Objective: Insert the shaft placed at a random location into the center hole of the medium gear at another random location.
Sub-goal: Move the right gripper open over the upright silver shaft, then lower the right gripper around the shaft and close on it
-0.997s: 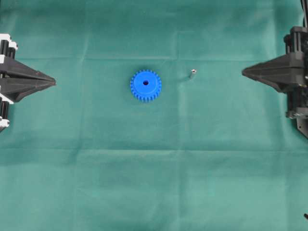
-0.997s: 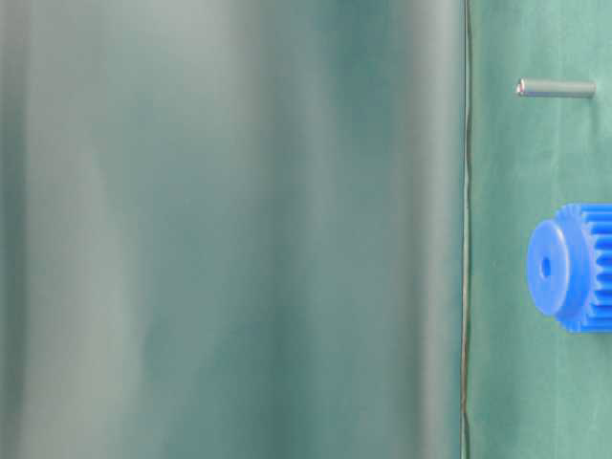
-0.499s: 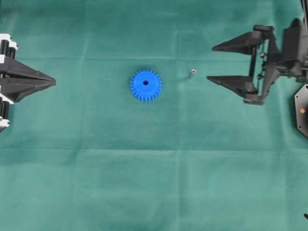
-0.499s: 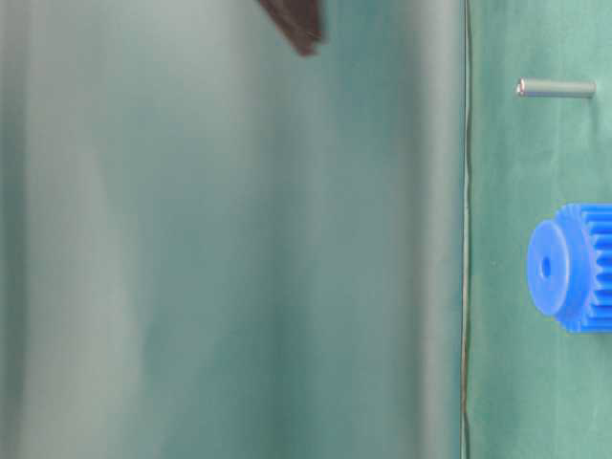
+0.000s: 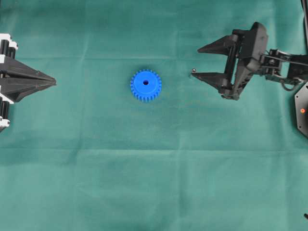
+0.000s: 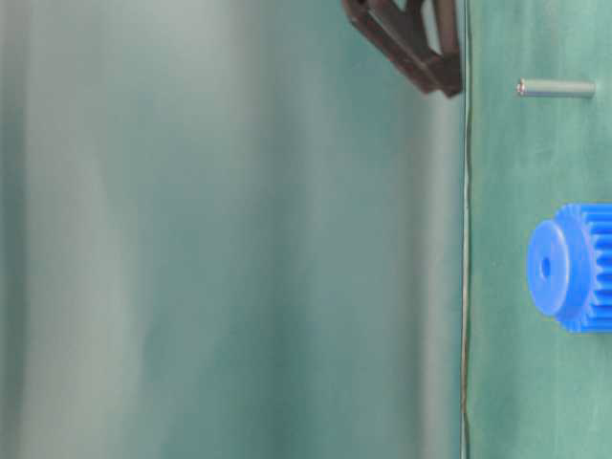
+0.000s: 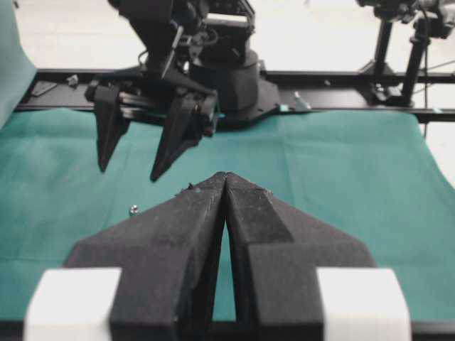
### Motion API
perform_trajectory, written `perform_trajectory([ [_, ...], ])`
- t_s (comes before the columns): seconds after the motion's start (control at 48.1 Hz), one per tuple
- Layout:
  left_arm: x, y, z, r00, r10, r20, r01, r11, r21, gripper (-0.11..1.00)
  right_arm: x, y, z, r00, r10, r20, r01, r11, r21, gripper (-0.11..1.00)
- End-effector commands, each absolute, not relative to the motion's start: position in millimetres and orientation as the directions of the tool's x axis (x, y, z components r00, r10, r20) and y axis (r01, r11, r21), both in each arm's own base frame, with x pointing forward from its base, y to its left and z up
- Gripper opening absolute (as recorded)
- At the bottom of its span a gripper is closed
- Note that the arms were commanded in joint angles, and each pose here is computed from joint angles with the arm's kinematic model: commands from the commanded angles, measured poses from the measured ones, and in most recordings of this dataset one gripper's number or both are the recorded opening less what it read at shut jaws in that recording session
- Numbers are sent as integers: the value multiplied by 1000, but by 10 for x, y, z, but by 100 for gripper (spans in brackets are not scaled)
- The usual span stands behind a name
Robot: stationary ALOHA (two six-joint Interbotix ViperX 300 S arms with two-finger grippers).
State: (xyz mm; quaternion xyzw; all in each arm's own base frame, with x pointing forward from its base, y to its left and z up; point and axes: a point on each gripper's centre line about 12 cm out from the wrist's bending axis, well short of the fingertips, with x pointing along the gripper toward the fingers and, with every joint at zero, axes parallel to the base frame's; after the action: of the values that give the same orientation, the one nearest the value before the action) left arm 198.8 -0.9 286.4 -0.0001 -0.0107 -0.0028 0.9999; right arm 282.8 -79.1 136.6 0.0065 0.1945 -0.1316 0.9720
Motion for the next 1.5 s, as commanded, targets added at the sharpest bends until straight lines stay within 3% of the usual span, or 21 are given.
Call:
perform_trajectory([
  [0.0, 2010, -13, 2961, 999, -7, 46, 8, 1000, 0, 0, 2888, -830, 1376, 896, -267, -354, 267, 962, -49, 85],
  [0.395, 2014, -13, 2948, 999, -8, 41, 8, 1000, 1, 0, 2920, -865, 1047, 871, -281, -403, 293, 955, -33, 84],
  [0.706, 2016, -13, 2939, 999, -8, 38, 8, 1000, 1, 0, 2918, -869, 1016, 868, -284, -408, 298, 954, -30, 81],
  [0.872, 2017, -13, 2944, 999, -8, 38, 8, 1000, 1, 0, 2917, -873, 1016, 867, -285, -408, 299, 954, -30, 65],
  [1.018, 2017, -13, 2936, 999, -8, 32, 8, 1000, 1, 0, 2920, -857, 1011, 869, -274, -412, 284, 958, -40, 25],
  [1.08, 2014, -13, 2939, 999, -7, 34, 7, 1000, 0, 0, 2916, -846, 1003, 868, -268, -418, 276, 960, -42, 14],
  [1.475, 2014, -13, 2941, 999, -8, 35, 8, 1000, 1, 0, 2928, -850, 1025, 870, -269, -414, 278, 960, -39, 14],
])
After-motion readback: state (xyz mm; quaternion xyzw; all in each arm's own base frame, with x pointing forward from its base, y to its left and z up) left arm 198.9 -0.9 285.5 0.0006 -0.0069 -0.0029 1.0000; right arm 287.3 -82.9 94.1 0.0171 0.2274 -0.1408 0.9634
